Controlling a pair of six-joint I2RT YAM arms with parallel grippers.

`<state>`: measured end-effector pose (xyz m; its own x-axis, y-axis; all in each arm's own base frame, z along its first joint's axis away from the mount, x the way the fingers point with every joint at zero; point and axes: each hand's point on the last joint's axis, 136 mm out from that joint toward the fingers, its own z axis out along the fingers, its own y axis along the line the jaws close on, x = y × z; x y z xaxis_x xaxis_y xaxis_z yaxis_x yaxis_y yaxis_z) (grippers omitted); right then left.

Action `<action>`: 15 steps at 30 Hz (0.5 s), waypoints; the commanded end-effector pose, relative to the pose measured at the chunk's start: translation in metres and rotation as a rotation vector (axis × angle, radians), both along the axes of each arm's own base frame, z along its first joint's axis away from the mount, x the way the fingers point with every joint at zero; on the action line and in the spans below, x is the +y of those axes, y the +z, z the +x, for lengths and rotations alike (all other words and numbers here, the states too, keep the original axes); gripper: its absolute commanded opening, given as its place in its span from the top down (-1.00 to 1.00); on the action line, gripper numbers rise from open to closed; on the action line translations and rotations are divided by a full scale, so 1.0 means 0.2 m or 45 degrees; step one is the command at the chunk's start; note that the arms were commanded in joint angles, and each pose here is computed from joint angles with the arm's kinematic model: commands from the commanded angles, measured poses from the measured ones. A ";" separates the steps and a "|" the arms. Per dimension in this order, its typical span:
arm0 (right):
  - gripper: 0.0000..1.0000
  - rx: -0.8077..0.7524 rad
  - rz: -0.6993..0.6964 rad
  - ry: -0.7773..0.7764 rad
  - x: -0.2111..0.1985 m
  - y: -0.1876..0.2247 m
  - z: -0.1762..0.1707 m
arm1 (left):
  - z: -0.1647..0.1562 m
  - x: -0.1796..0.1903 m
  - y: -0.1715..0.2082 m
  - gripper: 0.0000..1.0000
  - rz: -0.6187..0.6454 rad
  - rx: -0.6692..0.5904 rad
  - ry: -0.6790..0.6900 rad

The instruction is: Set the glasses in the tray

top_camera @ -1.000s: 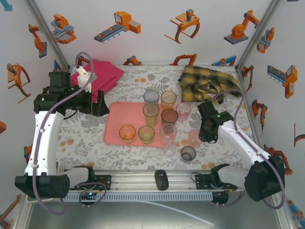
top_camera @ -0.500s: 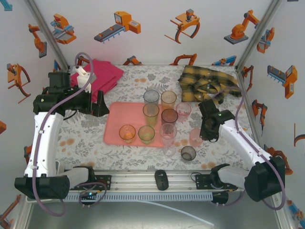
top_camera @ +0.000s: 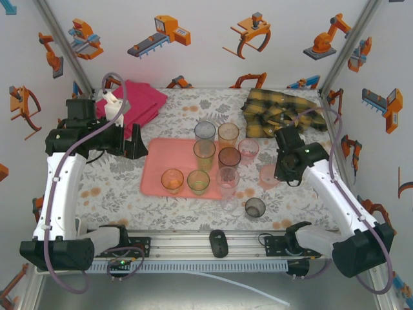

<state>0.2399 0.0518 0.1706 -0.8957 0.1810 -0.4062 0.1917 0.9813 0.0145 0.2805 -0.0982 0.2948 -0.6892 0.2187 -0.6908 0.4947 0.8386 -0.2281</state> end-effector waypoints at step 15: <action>1.00 -0.131 -0.004 0.095 0.01 0.39 0.05 | -0.01 0.01 -0.03 -0.99 0.032 -0.001 0.006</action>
<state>0.2500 0.0549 0.2386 -0.8584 0.1390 -0.4937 0.1360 0.9898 0.0421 0.2811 -0.0951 0.2913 -0.6951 0.2212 -0.6841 0.4831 0.8483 -0.2166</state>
